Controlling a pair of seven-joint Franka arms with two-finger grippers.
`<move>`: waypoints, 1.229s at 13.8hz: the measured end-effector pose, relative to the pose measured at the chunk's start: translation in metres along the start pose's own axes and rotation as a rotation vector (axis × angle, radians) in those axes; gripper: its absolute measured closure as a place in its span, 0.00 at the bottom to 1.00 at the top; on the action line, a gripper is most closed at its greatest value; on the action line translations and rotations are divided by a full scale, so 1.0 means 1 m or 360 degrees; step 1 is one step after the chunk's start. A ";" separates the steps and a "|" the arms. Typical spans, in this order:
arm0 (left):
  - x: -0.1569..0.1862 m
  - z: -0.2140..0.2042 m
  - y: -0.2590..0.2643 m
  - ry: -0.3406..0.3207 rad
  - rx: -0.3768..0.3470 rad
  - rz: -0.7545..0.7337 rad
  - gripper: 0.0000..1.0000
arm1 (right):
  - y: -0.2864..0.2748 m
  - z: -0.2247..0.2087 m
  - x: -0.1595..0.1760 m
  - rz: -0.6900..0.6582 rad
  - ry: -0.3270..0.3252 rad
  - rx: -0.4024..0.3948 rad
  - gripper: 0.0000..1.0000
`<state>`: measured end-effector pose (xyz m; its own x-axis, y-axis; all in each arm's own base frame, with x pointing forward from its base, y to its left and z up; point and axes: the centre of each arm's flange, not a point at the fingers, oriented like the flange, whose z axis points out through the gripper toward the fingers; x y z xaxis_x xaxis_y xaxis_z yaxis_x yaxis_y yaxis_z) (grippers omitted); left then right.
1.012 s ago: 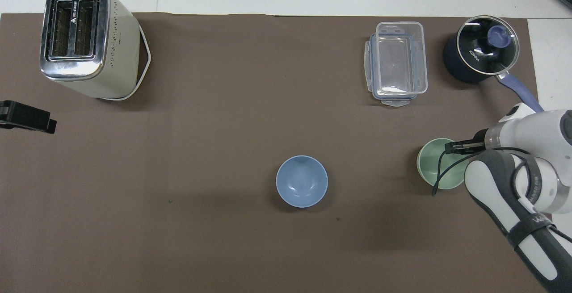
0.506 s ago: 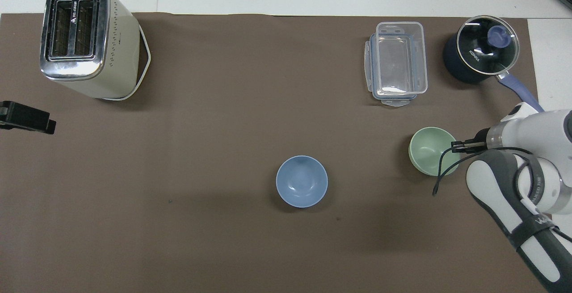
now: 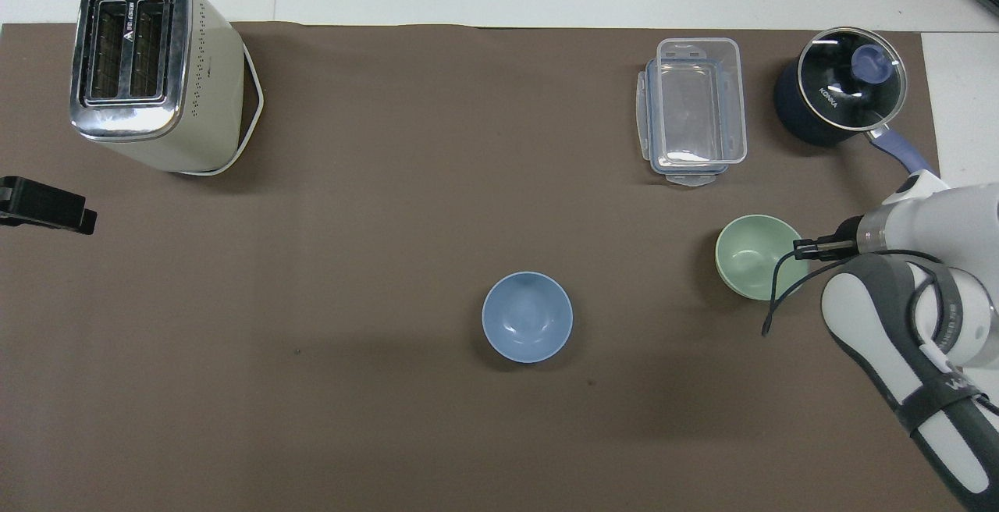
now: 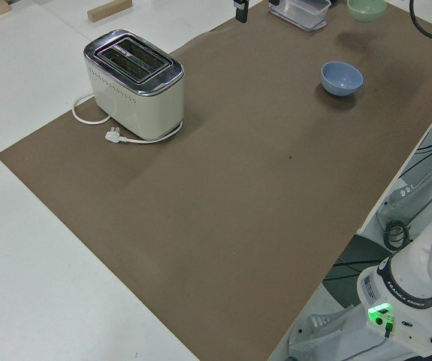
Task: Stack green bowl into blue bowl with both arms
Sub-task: 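Lift the green bowl with the right gripper over the blue bowl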
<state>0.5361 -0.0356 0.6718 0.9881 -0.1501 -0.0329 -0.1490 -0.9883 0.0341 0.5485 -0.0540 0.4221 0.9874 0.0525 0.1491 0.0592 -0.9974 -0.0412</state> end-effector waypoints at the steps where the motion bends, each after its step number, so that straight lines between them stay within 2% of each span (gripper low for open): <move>1: 0.000 0.000 0.000 0.0000 0.0000 0.0000 0.00 | -0.015 -0.012 0.002 -0.0015 0.0036 0.0035 0.96; 6: 0.000 0.000 0.000 0.0000 0.0000 -0.0001 0.00 | -0.100 -0.028 0.004 -0.0218 0.0073 0.0108 0.96; 9: 0.000 0.000 0.000 0.0000 0.0000 -0.0001 0.00 | -0.161 -0.026 -0.001 -0.0190 0.0055 0.0190 0.96; 14: 0.000 0.000 0.000 0.0000 0.0000 -0.0001 0.00 | -0.266 -0.024 -0.025 -0.0180 0.0034 0.0250 0.96; 17: 0.000 0.000 0.000 0.0000 0.0000 -0.0001 0.00 | -0.281 -0.021 -0.031 -0.0204 0.0027 0.0257 0.96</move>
<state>0.5359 -0.0351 0.6721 0.9883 -0.1493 -0.0328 -0.1482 -0.9884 0.0341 0.4979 0.2236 0.4498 0.9677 0.1764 0.1801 0.2084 -0.9617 -0.1781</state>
